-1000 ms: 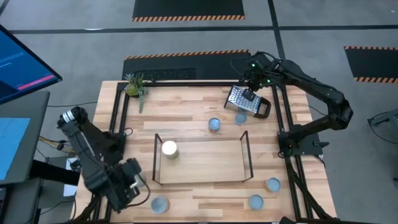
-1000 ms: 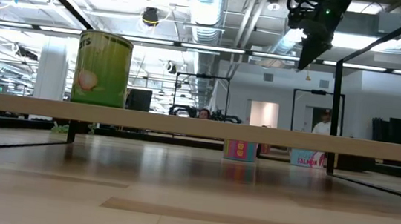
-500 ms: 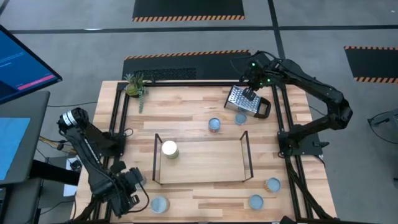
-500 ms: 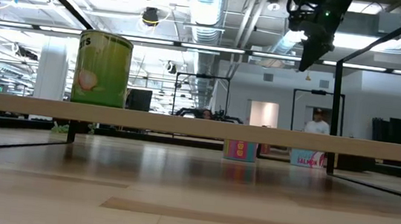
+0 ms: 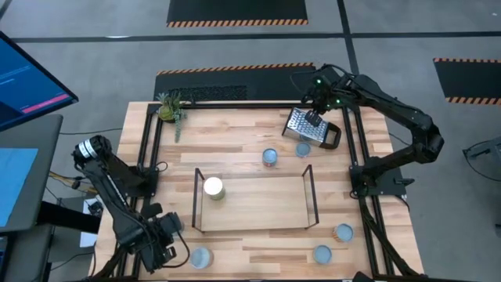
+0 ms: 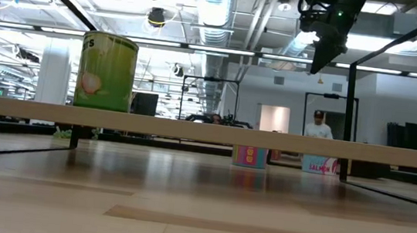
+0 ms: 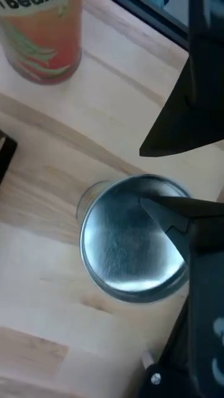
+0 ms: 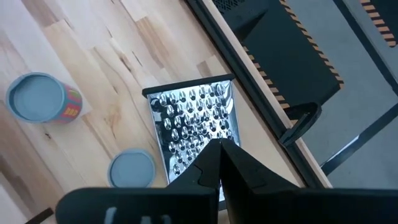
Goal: Pick and place cans onto a shelf
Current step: Put the canned tomatoes on the shelf
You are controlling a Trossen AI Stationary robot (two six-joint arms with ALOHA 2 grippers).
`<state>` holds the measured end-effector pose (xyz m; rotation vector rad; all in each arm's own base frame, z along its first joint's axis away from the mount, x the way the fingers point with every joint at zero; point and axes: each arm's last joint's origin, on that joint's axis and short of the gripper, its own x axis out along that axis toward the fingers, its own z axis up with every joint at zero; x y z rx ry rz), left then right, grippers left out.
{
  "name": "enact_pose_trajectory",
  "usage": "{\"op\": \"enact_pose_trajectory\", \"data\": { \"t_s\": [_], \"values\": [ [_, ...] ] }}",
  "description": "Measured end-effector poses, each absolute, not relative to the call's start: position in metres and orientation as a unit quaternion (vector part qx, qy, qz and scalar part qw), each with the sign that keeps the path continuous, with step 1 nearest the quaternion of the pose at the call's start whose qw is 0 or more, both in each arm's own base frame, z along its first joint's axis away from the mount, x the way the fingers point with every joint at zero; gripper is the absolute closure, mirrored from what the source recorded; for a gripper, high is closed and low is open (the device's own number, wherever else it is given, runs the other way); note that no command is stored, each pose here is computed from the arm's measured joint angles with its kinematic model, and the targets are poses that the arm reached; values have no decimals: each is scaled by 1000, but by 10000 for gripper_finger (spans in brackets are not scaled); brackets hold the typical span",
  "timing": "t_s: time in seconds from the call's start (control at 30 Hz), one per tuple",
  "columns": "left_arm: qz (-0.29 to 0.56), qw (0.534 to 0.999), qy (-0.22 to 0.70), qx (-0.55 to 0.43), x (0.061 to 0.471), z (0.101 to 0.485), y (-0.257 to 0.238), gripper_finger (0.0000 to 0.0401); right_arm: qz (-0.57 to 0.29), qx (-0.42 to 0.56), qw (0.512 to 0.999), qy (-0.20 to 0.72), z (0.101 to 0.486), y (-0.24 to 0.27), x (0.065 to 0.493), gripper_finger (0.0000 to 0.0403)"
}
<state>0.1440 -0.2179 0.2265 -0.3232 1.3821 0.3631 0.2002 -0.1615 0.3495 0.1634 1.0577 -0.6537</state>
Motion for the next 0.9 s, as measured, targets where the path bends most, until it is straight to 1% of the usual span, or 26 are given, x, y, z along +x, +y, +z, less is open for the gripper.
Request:
{"op": "enact_pose_trajectory", "data": {
  "t_s": [0.2,0.27,0.37,0.4,0.57,0.63,0.73,0.8,0.83,0.9],
  "values": [
    [194,737,628,-159,143,223,-215,296,-306,76,810,495,349,-161,200,370],
    [199,736,628,-157,144,223,-214,317,-306,76,810,495,349,-161,200,370],
    [201,737,627,-154,144,223,-213,377,-306,76,810,495,349,-161,200,370],
    [203,738,625,-154,145,223,-212,387,-306,76,810,495,349,-161,200,370],
    [212,738,623,-146,146,228,-211,399,-304,74,810,496,349,-161,200,370],
    [229,730,631,-131,145,236,-210,401,-304,73,810,496,349,-161,200,370],
    [247,730,625,-126,144,264,-208,401,-304,73,810,496,349,-161,200,370],
    [269,725,626,-103,142,280,-203,401,-304,73,810,496,349,-161,200,370],
    [273,728,620,-103,142,289,-202,401,-304,73,810,496,349,-161,200,370],
    [249,746,606,-119,147,303,-201,401,-304,73,810,496,349,-161,200,370]
  ]
}}
